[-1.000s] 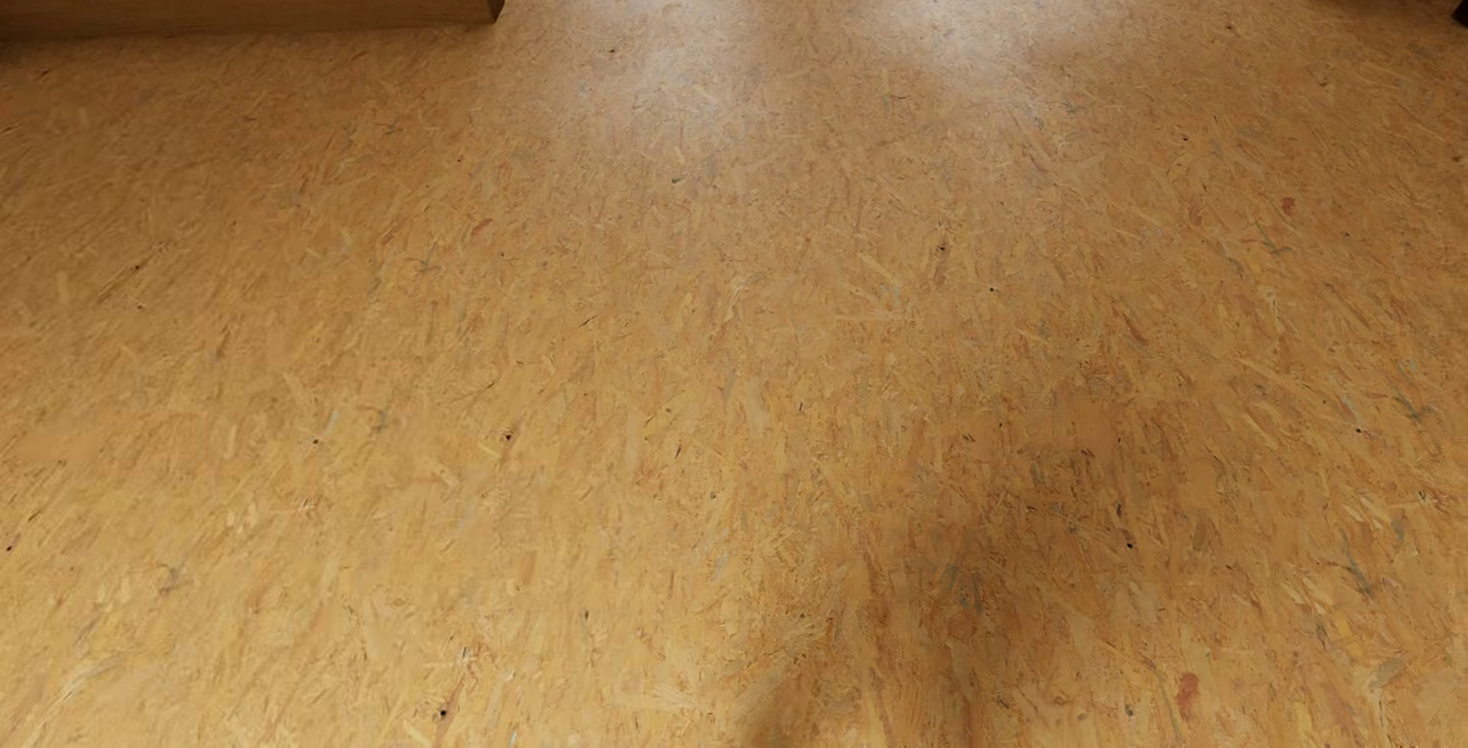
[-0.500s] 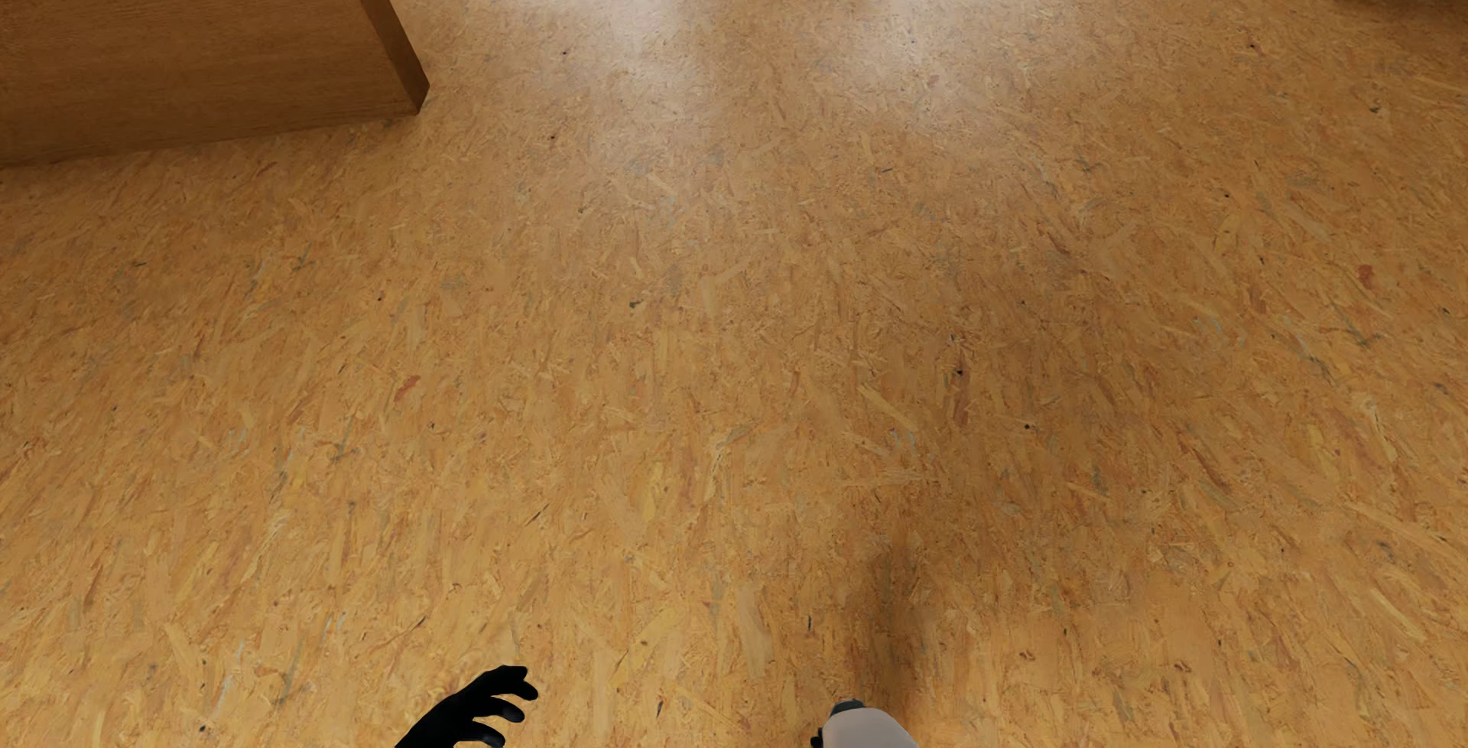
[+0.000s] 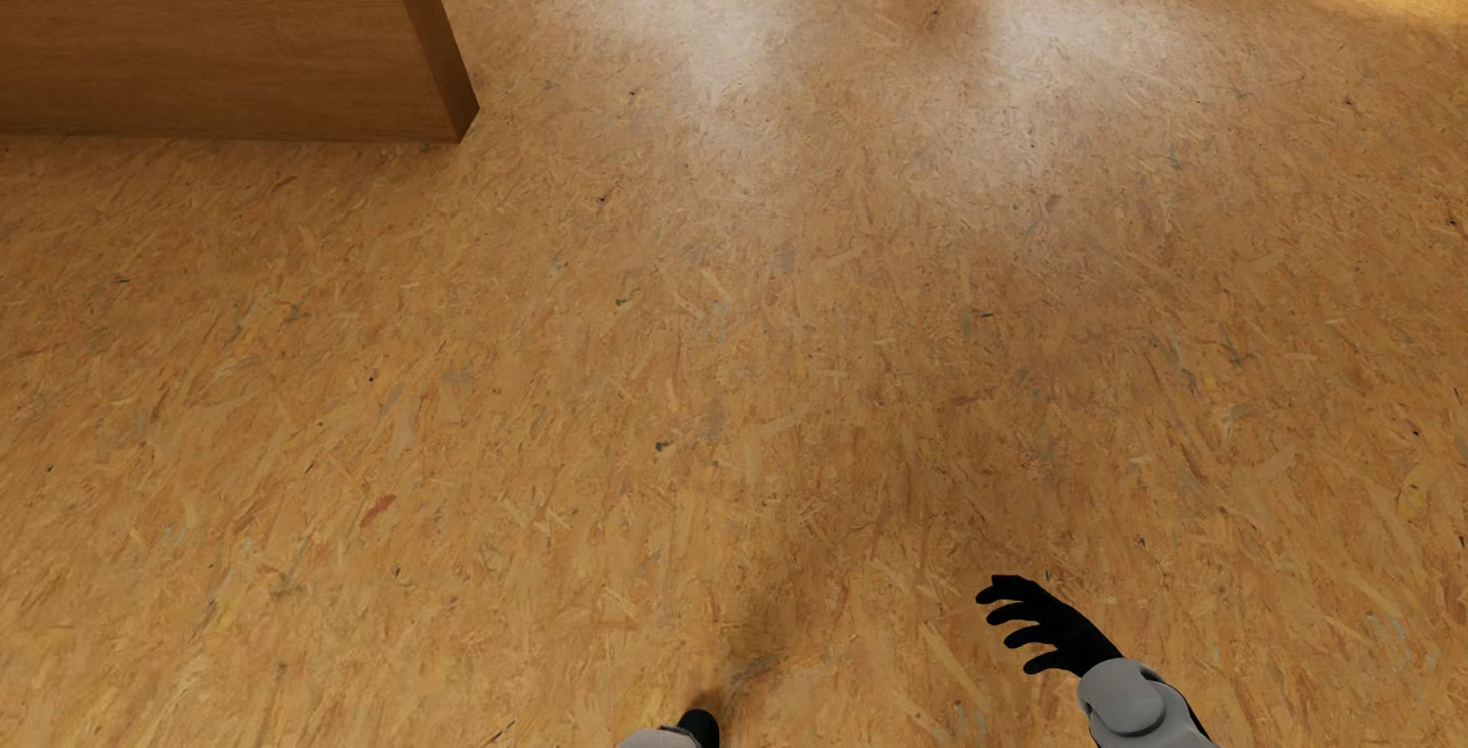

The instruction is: Walk to the plant

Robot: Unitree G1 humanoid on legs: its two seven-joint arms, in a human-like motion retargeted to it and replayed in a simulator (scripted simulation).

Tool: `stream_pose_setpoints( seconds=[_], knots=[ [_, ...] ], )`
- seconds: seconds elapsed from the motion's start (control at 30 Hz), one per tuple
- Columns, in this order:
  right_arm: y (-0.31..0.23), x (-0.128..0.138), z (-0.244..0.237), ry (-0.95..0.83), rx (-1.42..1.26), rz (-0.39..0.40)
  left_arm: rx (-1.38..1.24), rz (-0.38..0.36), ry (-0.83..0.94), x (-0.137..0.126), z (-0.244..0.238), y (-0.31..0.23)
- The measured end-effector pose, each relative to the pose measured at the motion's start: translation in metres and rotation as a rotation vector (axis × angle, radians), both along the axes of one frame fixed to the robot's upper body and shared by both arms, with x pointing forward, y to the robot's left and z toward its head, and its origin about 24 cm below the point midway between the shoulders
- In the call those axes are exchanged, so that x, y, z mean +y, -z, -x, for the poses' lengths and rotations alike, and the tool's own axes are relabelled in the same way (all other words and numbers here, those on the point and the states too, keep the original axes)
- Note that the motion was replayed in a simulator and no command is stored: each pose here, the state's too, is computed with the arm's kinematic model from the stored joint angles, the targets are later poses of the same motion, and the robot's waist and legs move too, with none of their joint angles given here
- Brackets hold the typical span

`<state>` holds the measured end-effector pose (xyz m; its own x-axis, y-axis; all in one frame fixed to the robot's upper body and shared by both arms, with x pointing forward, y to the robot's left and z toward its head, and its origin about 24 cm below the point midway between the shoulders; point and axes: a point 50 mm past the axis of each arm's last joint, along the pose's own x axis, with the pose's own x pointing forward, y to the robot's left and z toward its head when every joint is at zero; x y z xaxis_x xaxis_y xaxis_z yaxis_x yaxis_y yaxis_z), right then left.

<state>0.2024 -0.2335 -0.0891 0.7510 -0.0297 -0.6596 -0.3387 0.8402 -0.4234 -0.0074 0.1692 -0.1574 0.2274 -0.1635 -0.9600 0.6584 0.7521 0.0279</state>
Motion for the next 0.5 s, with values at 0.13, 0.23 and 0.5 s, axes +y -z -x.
stream_pose_setpoints(
  seconds=[0.13,0.23,0.5],
  knots=[
    [0.047,0.015,0.062,-0.028,0.270,0.009,-0.127,-0.077,0.004,0.022,-0.063,0.000],
    [0.068,0.021,0.111,-0.080,0.450,0.041,-0.326,-0.101,-0.079,0.042,-0.130,-0.021],
    [0.074,0.002,0.203,-0.040,0.676,0.075,-0.801,-0.066,-0.113,0.063,-0.237,-0.113]
  ],
)
